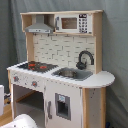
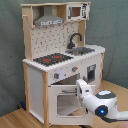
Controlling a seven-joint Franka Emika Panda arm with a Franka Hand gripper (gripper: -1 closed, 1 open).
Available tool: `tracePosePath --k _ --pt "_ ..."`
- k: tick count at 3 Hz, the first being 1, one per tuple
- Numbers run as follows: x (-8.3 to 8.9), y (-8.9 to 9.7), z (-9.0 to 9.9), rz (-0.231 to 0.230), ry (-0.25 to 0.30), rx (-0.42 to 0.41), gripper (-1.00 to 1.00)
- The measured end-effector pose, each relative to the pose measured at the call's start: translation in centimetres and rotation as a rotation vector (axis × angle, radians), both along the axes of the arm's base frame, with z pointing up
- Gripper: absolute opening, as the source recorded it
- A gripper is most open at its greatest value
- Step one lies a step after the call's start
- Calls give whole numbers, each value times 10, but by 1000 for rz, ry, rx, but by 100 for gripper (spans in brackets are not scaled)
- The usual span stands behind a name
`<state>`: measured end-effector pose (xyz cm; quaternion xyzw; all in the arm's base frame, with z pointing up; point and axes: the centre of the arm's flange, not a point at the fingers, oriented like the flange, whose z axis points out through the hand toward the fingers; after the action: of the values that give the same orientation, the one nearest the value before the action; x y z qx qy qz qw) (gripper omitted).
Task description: Play with the kitchen
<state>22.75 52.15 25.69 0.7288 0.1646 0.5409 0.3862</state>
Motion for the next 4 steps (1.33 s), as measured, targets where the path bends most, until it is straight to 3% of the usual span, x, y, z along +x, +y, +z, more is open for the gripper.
tracePosePath --k 1,2,4 --pt "-1 0 0 -2 0 -2 100" --pt "-4 0 0 -8 -2 -6 100" --pt "-38 14 77 28 -67 -46 100"
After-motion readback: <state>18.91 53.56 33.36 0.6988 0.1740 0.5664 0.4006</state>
